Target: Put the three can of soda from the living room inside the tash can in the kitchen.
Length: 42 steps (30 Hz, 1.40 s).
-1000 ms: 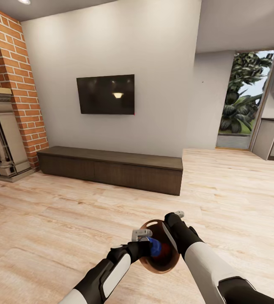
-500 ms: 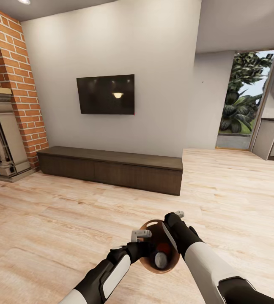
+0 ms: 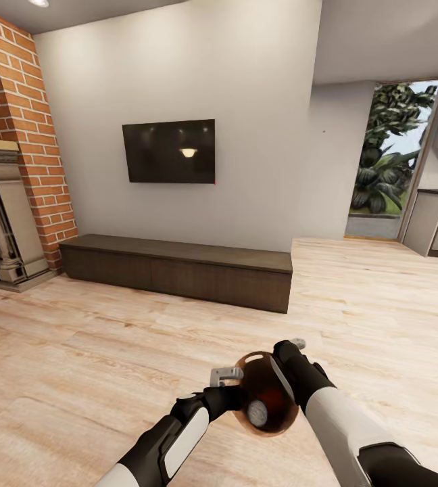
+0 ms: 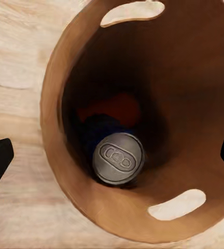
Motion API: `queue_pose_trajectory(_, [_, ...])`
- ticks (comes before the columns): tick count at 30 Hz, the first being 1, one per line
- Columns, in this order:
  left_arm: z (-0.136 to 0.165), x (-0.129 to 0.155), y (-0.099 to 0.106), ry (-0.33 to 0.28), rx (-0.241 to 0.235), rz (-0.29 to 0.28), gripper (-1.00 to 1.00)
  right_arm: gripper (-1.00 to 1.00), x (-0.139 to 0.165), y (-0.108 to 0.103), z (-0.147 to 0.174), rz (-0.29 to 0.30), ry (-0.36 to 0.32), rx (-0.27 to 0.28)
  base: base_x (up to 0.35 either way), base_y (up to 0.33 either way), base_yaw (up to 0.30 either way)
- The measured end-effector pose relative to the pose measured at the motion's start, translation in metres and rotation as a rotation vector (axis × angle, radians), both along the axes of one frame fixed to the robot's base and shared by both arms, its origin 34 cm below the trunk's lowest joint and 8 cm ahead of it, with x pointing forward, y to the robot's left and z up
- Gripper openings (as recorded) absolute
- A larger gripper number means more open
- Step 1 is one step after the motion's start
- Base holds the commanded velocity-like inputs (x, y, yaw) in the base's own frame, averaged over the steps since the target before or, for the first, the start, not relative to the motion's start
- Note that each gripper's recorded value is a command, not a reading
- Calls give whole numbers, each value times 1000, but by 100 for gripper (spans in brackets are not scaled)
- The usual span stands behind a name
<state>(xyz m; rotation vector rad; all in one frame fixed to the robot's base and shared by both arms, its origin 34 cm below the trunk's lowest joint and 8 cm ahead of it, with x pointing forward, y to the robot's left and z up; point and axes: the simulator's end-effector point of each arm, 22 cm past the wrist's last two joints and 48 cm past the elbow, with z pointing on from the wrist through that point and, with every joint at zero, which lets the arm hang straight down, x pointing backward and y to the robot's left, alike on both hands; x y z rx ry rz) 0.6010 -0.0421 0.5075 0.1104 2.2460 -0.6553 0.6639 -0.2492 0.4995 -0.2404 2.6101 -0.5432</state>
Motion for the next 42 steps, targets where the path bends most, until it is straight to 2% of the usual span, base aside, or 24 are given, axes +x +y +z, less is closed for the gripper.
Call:
queue_pose_trajectory(1, [0,0,0,0,0,0,100,-100,0,-12,2,-3,0,-31,0,0,0])
queue_pose_trajectory(5, [0,0,0,0,0,-2,100,-100,-2,-61,3,-52,3,-80,0,0,0])
queue_pose_trajectory(6, [0,0,0,0,0,-1,100,-100,-2,-67,4,-57,4,-89,0,0,0])
queue_pose_trajectory(10, [0,0,0,0,1,-2,100,-100,-4,-86,1,-92,4,-68,0,0,0])
queue_pose_trajectory(16, [-1,0,1,2,3,-2,100,-100,-8,-131,8,-120,8,-126,0,0,0])
queue_pose_trajectory(18, [-3,-1,2,6,6,-1,100,-100,-8,-135,5,-118,14,-83,0,0,0])
queue_pose_trajectory(22, [-7,-2,4,15,12,0,100,-100,-8,-133,-3,-98,35,109,0,0,0])
queue_pose_trajectory(24, [-10,-3,6,21,16,3,100,-100,-8,-142,0,-95,40,190,0,0,0])
queue_pose_trajectory(26, [-15,-4,8,31,22,7,100,-100,-8,-146,2,-94,42,205,0,0,0])
queue_pose_trajectory(28, [-32,-9,17,65,44,17,100,-100,-8,-148,3,-94,40,226,0,0,0])
queue_pose_trajectory(29, [-50,-14,25,99,67,27,100,-100,-7,-147,3,-94,40,241,0,0,0])
queue_pose_trajectory(32, [-71,-16,41,143,110,46,100,-100,-7,-140,3,-93,38,274,0,0,0])
queue_pose_trajectory(35, [-86,-15,58,181,153,66,100,-100,-6,-138,3,-87,39,277,0,0,0])
queue_pose_trajectory(42, [-101,-14,79,224,191,94,100,-100,-5,-131,2,-77,39,284,0,0,0])
